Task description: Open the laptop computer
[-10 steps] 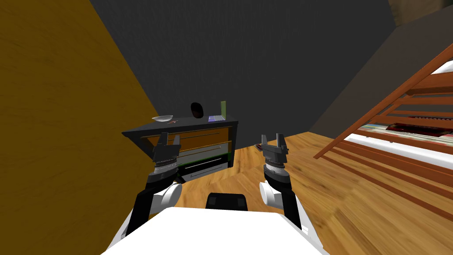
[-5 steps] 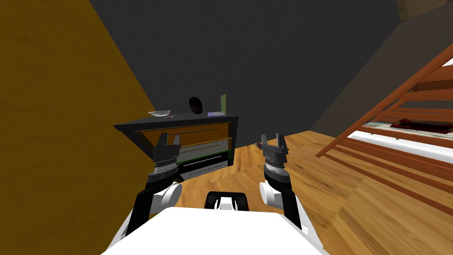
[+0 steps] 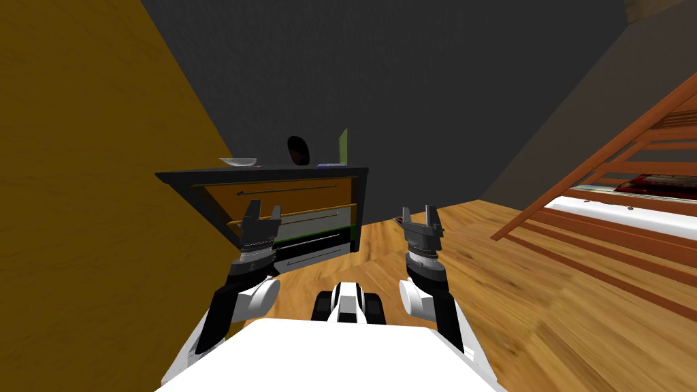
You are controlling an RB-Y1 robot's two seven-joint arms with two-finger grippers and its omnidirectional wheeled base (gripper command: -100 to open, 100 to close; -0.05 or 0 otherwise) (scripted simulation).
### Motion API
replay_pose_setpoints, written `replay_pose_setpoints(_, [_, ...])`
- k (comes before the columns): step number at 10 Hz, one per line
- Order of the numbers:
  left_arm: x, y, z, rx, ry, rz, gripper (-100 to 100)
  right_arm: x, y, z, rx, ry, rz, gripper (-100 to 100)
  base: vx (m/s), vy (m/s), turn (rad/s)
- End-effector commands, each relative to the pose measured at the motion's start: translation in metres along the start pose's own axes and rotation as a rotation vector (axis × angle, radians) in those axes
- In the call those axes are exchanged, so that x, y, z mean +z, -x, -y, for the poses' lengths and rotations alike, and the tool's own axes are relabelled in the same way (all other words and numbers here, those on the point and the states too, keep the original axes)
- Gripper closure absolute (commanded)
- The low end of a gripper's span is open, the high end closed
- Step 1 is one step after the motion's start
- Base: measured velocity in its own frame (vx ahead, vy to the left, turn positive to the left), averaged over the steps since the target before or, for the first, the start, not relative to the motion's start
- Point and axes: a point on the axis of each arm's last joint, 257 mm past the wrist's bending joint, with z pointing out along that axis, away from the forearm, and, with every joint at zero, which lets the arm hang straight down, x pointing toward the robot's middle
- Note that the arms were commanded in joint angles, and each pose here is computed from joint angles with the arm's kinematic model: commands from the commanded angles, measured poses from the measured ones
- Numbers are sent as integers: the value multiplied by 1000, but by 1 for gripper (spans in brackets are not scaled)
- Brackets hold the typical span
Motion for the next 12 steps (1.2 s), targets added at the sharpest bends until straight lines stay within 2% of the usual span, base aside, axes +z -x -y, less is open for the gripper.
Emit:
replay_pose_setpoints(1, [18, -17, 6, 28, -25, -62, -100, 0, 0, 0, 0, 0, 0, 0, 53, -82, 37])
replay_pose_setpoints(5, [53, -42, 20, 93, -77, -133, -100, 0, 0, 0, 0, 0, 0, 0, 53, -115, 52])
replay_pose_setpoints(8, [66, -48, 26, 110, -96, -145, -100, 0, 0, 0, 0, 0, 0, 0, 45, -82, 26])
replay_pose_setpoints(9, [75, -53, 29, 134, -101, -156, -100, 0, 0, 0, 0, 0, 0, 0, 37, -65, 39])
replay_pose_setpoints(10, [77, -54, 32, 131, -111, -155, -100, 0, 0, 0, 0, 0, 0, 0, 37, -63, 19])
replay_pose_setpoints(11, [87, -59, 36, 154, -119, -161, -100, 0, 0, 0, 0, 0, 0, 0, 43, -78, 33])
replay_pose_setpoints(12, [89, -59, 38, 152, -125, -160, -100, 0, 0, 0, 0, 0, 0, 0, 39, -66, 24])
